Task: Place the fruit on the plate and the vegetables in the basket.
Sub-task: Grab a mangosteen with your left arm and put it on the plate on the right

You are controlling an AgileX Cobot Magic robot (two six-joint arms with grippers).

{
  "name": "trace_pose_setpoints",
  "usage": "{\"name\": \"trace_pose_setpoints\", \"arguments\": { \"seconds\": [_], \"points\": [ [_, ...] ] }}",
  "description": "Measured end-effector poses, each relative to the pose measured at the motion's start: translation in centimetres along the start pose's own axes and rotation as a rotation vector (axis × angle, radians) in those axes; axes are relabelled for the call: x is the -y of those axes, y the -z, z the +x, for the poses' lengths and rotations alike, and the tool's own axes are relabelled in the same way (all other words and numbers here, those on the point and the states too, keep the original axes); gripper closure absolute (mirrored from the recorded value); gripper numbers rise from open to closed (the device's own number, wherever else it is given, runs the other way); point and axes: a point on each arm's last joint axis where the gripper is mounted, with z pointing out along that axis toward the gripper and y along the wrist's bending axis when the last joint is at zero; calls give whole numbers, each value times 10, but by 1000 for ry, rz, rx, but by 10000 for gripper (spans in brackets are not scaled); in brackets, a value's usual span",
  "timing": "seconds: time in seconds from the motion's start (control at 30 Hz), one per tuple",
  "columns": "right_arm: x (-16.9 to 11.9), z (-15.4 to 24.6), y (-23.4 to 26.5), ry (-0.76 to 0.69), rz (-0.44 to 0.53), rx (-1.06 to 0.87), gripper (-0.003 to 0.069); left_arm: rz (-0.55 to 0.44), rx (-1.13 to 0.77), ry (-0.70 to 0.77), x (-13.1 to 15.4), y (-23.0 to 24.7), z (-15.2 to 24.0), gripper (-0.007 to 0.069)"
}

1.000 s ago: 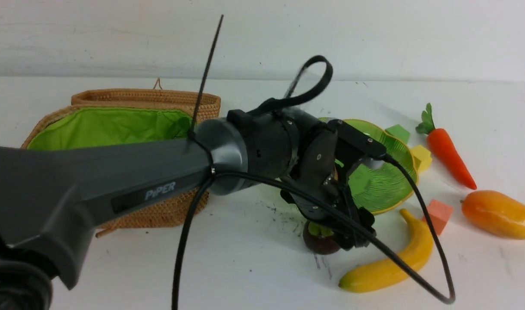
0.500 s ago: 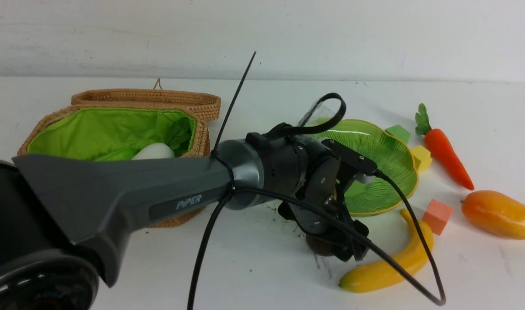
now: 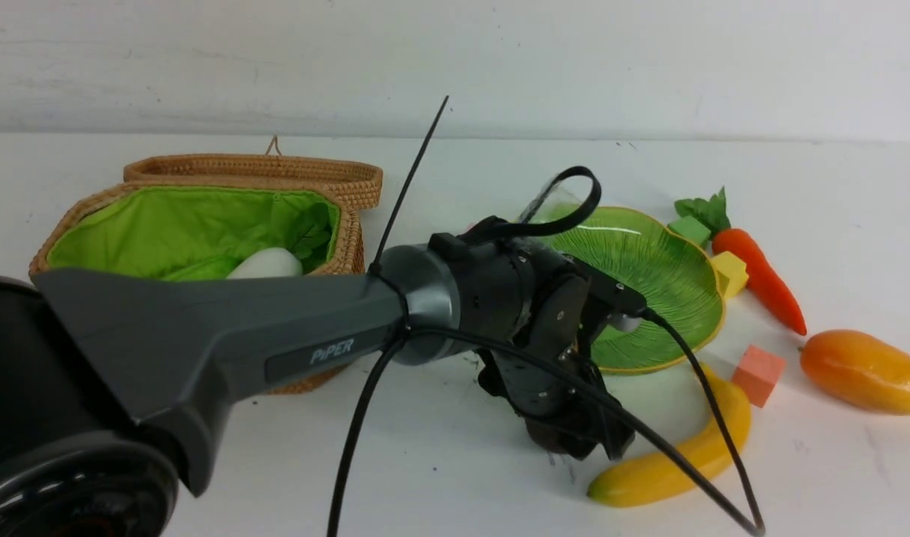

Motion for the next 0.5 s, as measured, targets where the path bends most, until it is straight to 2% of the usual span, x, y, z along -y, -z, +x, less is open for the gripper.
{"name": "trace_pose_setpoints", "arguments": {
  "seconds": [0.23, 0.37, 0.5],
  "points": [
    [1, 0, 0, 2, 6, -2, 445, -8, -68, 0, -1, 12, 5, 103],
    [3, 1, 0, 11, 35, -11, 443, -15, -94, -1, -2, 38, 6, 103],
    [12, 0, 1, -7, 130, 6, 444, -8, 23, -20, -2, 77, -5, 103]
  ]
}}
